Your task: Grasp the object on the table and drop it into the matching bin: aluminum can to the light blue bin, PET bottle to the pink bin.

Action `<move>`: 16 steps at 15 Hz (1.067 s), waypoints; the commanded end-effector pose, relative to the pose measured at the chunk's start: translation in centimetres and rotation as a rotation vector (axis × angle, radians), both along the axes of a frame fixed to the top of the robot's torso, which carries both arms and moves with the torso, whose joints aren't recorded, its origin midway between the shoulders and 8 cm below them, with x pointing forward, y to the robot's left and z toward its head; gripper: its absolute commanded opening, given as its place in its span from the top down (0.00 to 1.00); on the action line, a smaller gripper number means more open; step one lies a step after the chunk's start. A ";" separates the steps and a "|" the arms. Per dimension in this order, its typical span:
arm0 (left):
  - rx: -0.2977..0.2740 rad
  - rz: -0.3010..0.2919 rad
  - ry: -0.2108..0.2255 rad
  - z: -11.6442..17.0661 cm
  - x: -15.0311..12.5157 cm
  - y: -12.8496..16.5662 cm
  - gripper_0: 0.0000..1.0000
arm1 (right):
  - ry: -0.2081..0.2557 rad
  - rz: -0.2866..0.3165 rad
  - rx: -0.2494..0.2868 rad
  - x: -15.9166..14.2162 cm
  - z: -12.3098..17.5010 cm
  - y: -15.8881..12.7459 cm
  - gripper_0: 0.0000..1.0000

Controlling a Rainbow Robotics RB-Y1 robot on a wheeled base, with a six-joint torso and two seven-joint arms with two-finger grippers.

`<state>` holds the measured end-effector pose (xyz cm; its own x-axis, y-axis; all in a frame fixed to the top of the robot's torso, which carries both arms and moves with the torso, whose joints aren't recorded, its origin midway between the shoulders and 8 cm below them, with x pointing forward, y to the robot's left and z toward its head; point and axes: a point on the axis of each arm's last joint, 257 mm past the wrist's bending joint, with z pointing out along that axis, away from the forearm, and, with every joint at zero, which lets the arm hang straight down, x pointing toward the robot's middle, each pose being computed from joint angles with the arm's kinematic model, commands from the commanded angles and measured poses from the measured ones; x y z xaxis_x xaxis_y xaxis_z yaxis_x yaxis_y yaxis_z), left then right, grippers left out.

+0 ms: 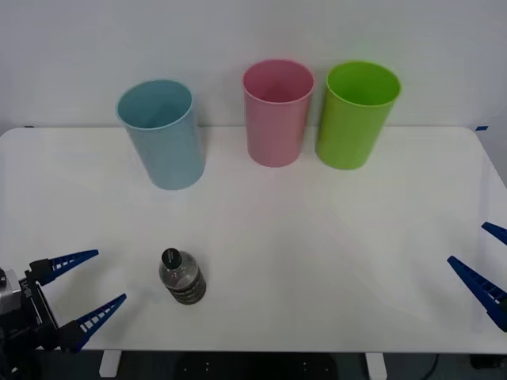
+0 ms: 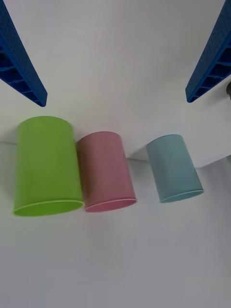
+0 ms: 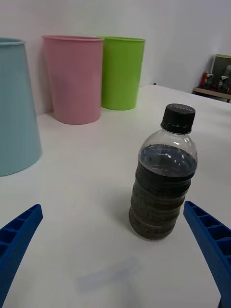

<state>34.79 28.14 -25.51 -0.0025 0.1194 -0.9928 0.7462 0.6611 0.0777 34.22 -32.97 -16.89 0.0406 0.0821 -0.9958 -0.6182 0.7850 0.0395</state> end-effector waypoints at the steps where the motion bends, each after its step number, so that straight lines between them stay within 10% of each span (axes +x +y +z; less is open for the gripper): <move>1: 0.036 -0.027 -0.022 -0.7 -0.3 -0.9 0.00 | 0.000 0.000 0.000 0.0 0.0 0.0 0.00; 16: 0.016 -0.101 -0.027 -3.6 0.5 -6.8 0.00 | 0.000 0.000 0.000 0.0 0.0 0.0 0.00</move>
